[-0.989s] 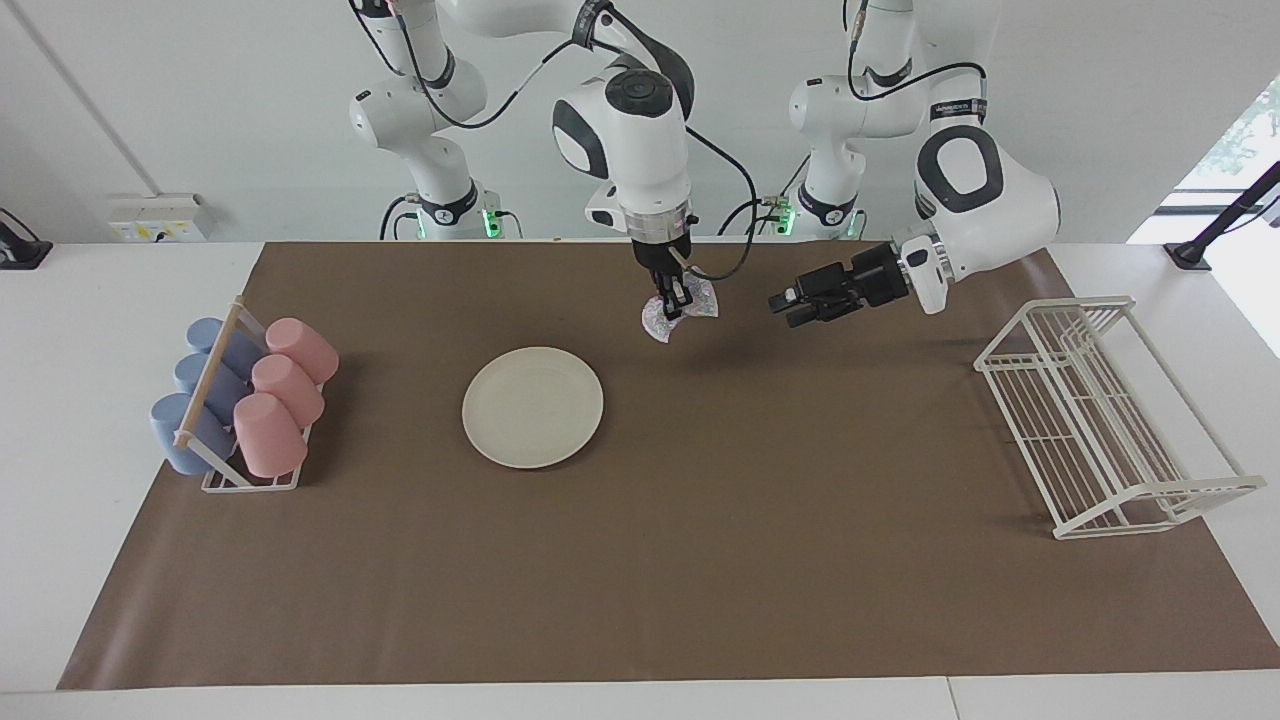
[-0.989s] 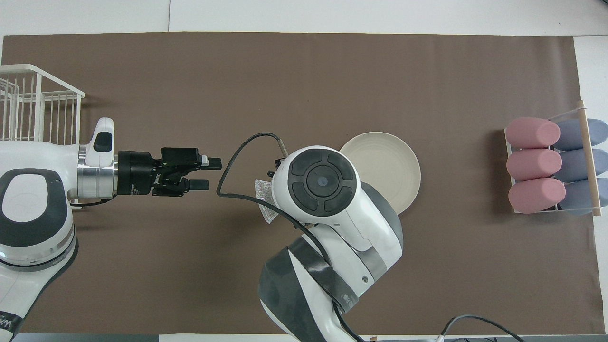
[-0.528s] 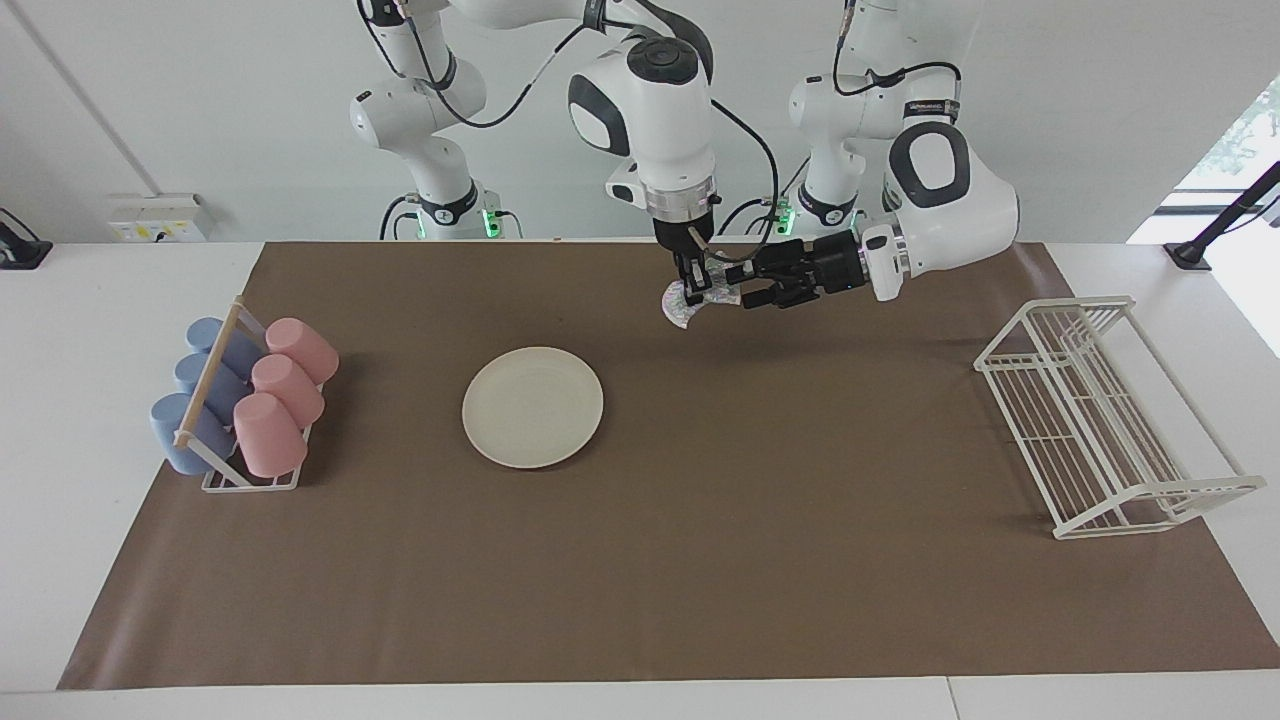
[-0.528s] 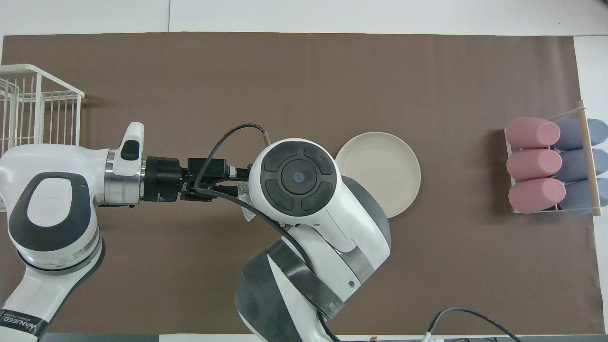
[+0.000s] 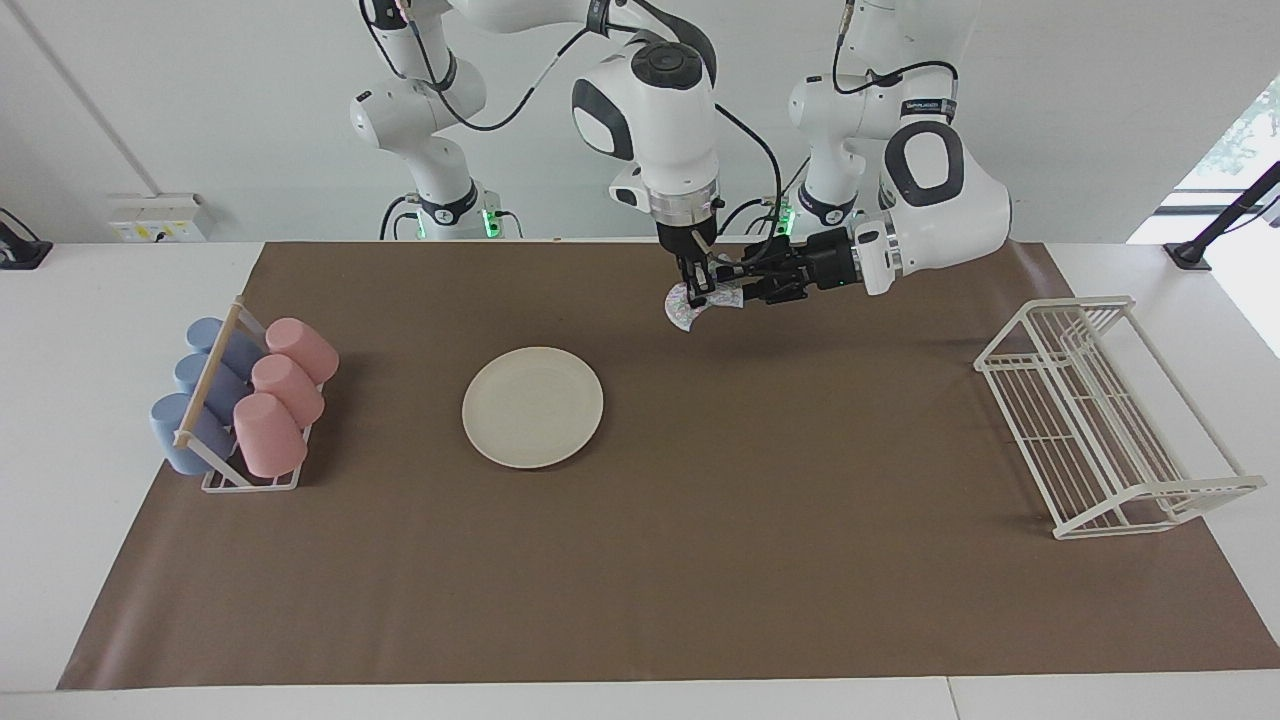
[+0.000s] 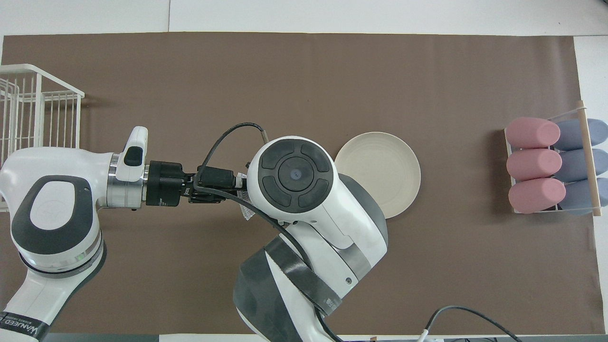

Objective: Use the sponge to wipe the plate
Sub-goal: 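Bring the sponge to the left gripper and hand it over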

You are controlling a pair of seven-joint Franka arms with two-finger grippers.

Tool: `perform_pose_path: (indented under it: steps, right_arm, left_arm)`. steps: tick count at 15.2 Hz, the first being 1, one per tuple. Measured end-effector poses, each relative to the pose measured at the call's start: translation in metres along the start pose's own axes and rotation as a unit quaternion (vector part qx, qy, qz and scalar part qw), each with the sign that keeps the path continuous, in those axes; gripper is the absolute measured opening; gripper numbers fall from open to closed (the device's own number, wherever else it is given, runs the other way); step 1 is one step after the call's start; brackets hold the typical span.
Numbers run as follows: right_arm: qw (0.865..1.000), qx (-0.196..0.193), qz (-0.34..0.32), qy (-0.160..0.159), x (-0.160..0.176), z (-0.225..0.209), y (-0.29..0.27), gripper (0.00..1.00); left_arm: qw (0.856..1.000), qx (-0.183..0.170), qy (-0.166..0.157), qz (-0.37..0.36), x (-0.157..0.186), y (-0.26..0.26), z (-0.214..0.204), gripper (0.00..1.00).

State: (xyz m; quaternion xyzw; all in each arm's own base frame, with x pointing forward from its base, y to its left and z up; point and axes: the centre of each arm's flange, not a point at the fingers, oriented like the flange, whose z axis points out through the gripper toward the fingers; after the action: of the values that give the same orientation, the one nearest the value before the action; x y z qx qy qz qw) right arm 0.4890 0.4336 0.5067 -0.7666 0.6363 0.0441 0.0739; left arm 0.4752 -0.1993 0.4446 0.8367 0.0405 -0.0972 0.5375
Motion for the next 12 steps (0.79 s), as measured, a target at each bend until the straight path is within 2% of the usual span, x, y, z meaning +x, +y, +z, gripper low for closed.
perform_pose_path:
  steps: [4, 5, 10, 12]
  right_arm:
    - [1.000, 0.000, 0.000, 0.000, 0.0002, 0.0007, -0.0003, 0.10]
    - [1.000, 0.000, 0.000, 0.000, 0.0002, 0.0007, -0.0004, 0.10]
    - [1.000, 0.001, 0.001, 0.000, 0.0015, -0.0002, -0.0015, 0.10]
    - [1.000, 0.002, 0.006, 0.000, 0.0077, -0.0014, -0.0051, 0.25]
  left_arm:
    - [1.000, -0.003, 0.002, -0.002, 0.0005, 0.0001, -0.0020, 0.08]
    - [1.000, -0.003, 0.002, -0.003, 0.0005, 0.0001, -0.0019, 0.05]
    - [1.000, -0.004, 0.001, -0.009, 0.0004, 0.0001, -0.0023, 0.04]
    - [1.000, -0.005, 0.003, -0.011, 0.0009, -0.0010, -0.0036, 0.04]
